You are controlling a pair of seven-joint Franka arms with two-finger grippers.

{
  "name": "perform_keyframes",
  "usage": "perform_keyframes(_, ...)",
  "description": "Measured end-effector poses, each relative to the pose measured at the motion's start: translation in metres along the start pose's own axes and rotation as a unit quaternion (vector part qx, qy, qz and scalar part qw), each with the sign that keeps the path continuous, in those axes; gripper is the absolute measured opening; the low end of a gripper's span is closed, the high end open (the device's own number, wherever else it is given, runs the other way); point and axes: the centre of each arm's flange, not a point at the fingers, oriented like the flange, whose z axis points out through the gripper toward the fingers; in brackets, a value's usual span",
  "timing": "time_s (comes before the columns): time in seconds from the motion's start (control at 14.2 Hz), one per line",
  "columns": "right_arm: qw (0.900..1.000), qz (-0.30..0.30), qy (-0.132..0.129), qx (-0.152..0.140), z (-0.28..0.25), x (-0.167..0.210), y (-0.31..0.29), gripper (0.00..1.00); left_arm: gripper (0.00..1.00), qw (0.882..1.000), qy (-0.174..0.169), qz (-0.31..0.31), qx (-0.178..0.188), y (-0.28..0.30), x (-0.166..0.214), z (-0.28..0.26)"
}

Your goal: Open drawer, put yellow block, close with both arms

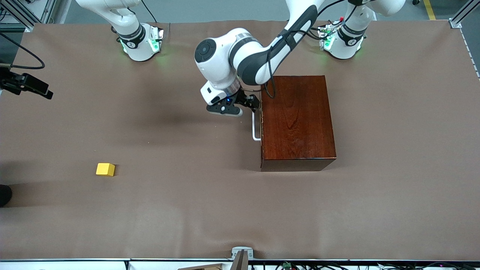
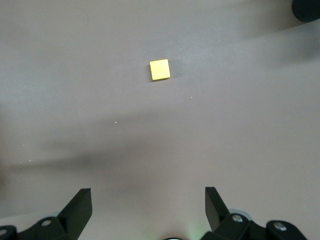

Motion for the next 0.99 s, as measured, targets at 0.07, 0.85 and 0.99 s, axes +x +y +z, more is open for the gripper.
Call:
perform_keyframes(0.07,1.000,0.000,0.000,0.000,0.001,0.001,0.000,1.00,1.00,1.000,-0.001,0.002,0.003,-0.002,0.003,0.004)
perform_keyframes(0.85,0.999,-0.002,-0.030,-0.014,0.059,0.051,-0.013,1.00,1.00,1.000,0.005,-0.007,0.013,0.005,0.012,0.036)
perform_keyframes(0.99,0.999,0.000,-0.033,-0.016,0.067,0.059,-0.012,1.00,1.00,1.000,0.005,-0.018,0.013,0.005,0.015,0.042)
